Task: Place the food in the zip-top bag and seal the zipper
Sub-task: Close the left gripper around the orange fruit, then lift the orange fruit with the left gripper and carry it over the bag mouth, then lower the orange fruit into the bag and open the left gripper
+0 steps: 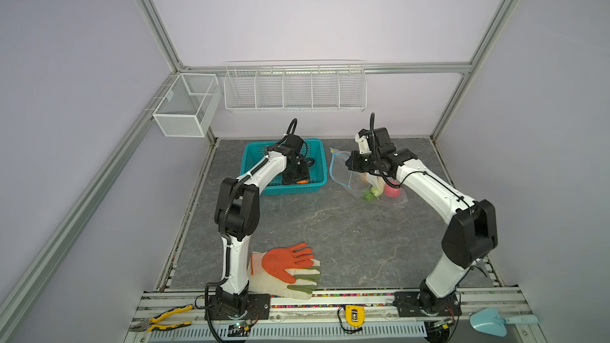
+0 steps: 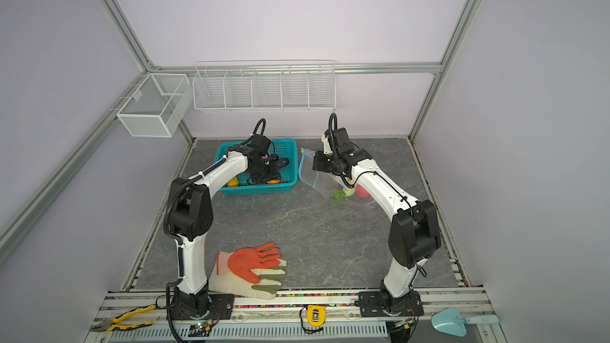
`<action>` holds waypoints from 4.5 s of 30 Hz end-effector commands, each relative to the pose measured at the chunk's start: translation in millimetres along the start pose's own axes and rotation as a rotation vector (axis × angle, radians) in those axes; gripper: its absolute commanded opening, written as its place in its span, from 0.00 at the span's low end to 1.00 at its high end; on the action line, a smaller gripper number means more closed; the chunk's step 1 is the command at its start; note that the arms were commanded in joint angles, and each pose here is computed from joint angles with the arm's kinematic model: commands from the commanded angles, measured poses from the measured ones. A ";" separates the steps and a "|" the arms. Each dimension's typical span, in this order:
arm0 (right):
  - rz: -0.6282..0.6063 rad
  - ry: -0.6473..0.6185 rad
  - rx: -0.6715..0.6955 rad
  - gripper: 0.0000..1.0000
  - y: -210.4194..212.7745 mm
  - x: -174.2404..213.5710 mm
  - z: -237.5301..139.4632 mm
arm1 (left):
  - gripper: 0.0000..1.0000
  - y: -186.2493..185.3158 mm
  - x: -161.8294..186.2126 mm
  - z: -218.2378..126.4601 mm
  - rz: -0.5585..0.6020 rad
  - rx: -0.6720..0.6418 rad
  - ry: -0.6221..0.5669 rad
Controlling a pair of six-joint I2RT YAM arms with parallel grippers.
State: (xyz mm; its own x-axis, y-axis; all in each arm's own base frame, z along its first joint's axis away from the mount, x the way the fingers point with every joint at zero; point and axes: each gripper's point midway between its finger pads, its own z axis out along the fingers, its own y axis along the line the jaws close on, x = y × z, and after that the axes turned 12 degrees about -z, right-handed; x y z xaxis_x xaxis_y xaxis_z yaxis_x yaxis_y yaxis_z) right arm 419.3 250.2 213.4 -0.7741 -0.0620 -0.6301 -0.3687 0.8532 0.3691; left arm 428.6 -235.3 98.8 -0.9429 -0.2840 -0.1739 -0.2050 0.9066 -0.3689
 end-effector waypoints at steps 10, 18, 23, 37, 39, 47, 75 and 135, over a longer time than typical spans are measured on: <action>-0.008 -0.021 -0.030 0.07 9.8 -9.2 -3.5 | 0.49 -46.5 5.2 -55.1 -0.024 0.191 -0.021; -0.007 -0.019 -0.030 0.07 9.4 -10.0 -1.1 | 0.48 -99.8 23.9 -81.3 0.004 0.356 0.014; -0.008 -0.019 -0.029 0.07 9.6 -10.0 -1.3 | 0.47 -113.0 34.4 -88.6 0.015 0.398 0.038; -0.006 -0.018 -0.034 0.07 10.2 -9.2 -1.9 | 0.47 -135.1 39.7 -110.6 0.032 0.519 0.057; -0.004 -0.020 -0.034 0.07 10.4 -10.0 -2.3 | 0.46 -137.0 40.6 -114.1 0.036 0.532 0.058; -0.004 -0.016 -0.036 0.07 10.5 -8.5 -1.3 | 0.45 -147.2 43.4 -119.7 0.027 0.605 0.077; -0.004 -0.027 -0.034 0.07 11.9 -11.4 -4.2 | 0.44 -153.4 81.0 -78.4 0.030 0.595 0.197; -0.005 -0.038 -0.035 0.07 12.9 -14.2 -5.9 | 0.75 -151.3 88.4 -74.4 0.030 0.584 0.197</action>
State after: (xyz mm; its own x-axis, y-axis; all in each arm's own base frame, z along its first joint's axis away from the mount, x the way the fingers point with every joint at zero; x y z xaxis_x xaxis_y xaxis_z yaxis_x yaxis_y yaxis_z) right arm 421.2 252.6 221.0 -0.7663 -0.0554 -0.6401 -0.3755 0.8471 0.3761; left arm 359.6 -372.8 210.7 -0.9874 -0.1532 -0.0408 -0.0553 0.5740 -0.8170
